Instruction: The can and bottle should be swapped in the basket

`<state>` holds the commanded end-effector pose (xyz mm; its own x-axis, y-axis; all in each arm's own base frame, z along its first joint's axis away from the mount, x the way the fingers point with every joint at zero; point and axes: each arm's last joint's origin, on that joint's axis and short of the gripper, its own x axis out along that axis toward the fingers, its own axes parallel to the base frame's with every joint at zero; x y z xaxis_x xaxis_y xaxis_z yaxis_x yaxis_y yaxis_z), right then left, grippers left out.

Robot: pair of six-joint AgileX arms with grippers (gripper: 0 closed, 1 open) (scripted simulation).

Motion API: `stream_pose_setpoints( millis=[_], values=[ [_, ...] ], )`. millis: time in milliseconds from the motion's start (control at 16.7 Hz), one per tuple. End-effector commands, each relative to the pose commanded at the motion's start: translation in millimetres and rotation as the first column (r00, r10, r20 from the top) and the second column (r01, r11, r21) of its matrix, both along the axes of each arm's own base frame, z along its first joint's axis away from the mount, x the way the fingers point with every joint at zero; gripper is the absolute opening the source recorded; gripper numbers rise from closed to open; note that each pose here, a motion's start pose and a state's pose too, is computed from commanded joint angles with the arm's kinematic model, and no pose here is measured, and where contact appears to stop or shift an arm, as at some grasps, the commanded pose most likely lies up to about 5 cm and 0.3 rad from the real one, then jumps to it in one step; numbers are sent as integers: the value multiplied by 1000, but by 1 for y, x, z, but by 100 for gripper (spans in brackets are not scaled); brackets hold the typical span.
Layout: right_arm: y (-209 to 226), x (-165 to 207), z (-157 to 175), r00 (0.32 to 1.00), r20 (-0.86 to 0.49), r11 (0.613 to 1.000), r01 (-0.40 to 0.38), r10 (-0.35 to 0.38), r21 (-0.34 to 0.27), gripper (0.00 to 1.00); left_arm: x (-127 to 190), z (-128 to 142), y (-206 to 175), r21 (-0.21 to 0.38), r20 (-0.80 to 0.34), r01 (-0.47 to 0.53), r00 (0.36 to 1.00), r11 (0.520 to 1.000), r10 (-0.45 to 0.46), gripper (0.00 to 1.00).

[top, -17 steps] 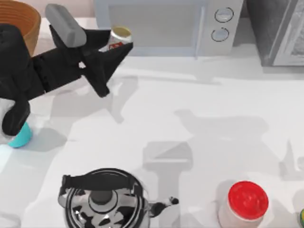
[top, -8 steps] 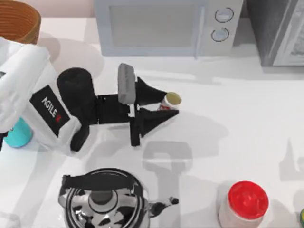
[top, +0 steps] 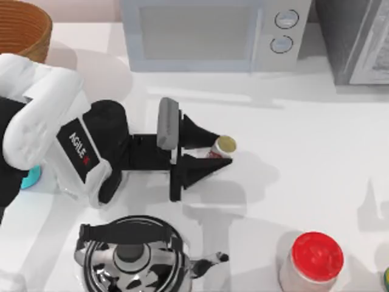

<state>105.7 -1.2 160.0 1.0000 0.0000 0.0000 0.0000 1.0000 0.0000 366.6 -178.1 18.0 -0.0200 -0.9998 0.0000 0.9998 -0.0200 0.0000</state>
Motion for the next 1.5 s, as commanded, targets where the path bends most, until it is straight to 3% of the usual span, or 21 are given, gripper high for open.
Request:
stream_pose_setpoints(
  millis=[60, 840, 1500],
  values=[
    [0, 0, 0, 1000, 0, 1000, 0, 0, 0, 100, 0, 0, 0, 0, 0, 0, 1000, 1000, 0, 0],
    [0, 0, 0, 1000, 0, 1000, 0, 0, 0, 100, 0, 0, 0, 0, 0, 0, 1000, 1000, 0, 98],
    [0, 0, 0, 1000, 0, 1000, 0, 0, 0, 100, 1, 2, 2, 0, -1, -13, 1000, 1000, 13, 100]
  ],
)
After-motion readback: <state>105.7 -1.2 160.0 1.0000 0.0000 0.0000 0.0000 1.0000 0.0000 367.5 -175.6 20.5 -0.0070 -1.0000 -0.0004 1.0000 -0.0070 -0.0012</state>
